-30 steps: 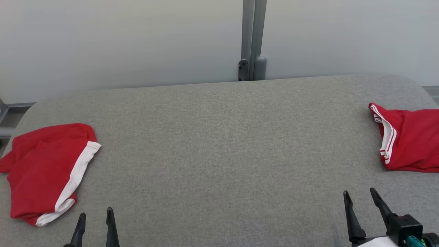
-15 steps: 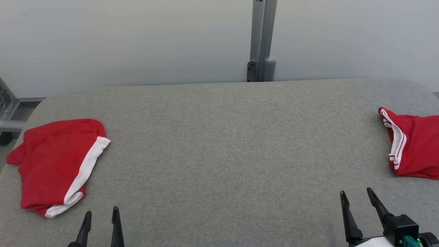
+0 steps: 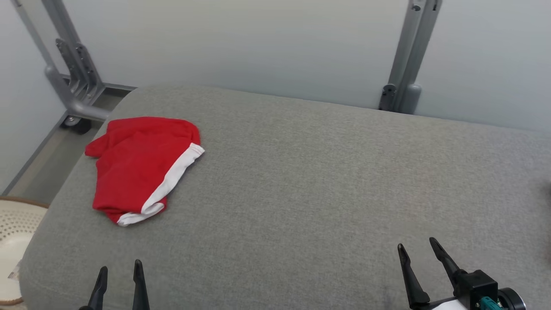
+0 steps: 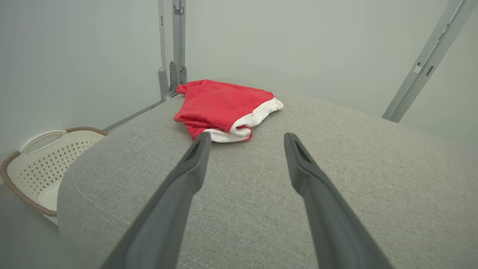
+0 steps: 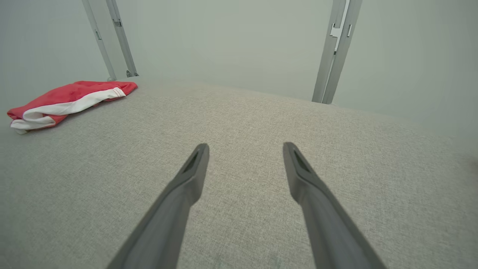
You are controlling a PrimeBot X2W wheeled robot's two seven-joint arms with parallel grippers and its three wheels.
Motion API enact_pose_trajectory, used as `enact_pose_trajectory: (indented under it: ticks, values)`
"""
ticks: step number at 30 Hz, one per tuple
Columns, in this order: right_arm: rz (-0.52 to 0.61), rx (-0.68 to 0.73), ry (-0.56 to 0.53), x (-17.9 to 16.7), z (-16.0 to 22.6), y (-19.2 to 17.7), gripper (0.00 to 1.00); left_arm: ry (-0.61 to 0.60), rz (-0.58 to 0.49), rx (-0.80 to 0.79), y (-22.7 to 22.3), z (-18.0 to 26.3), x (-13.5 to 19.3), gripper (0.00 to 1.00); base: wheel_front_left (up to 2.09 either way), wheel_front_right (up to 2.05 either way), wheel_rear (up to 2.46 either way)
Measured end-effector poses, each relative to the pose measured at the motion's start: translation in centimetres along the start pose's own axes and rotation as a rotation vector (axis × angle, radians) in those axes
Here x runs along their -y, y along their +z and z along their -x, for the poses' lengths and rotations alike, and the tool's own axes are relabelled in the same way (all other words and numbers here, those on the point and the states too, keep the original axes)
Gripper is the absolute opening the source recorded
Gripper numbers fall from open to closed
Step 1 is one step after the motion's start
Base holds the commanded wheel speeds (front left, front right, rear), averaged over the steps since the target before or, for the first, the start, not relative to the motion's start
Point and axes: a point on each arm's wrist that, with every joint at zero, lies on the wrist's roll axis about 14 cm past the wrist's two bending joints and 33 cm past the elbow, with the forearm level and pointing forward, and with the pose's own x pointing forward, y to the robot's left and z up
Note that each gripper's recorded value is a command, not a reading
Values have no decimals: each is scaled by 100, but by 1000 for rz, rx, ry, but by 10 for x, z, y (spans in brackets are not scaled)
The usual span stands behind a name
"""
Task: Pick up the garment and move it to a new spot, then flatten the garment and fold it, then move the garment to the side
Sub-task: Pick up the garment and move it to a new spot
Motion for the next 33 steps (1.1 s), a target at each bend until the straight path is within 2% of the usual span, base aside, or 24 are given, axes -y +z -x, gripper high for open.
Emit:
enact_pose_trajectory:
  ticks: [8, 12, 20, 24, 27, 31, 33]
  values:
    - [10, -10, 82, -19, -22, -3, 100, 80, 29, 37, 11, 5, -21, 100, 0, 0, 0]
    - [58, 46, 116, -13, -48, 13, 100, 70, 95, 53, 17, -23, -15, 100, 0, 0, 0]
    - [108, 88, 157, 6, -102, 13, 100, 40, 45, 27, 22, -107, -8, 100, 0, 0, 0]
    - [92, 60, 159, 16, -119, -8, 100, 32, 32, -93, -11, -142, -4, 100, 0, 0, 0]
    - [69, 24, 155, 22, -127, -30, 100, 70, 137, -211, -45, -165, -2, 100, 0, 0, 0]
    - [34, -25, 138, 30, -131, -57, 100, 144, 115, -420, -97, -165, -28, 100, 0, 0, 0]
    - [18, -43, 117, 35, -129, -66, 100, 168, 134, -466, -110, -170, -33, 100, 0, 0, 0]
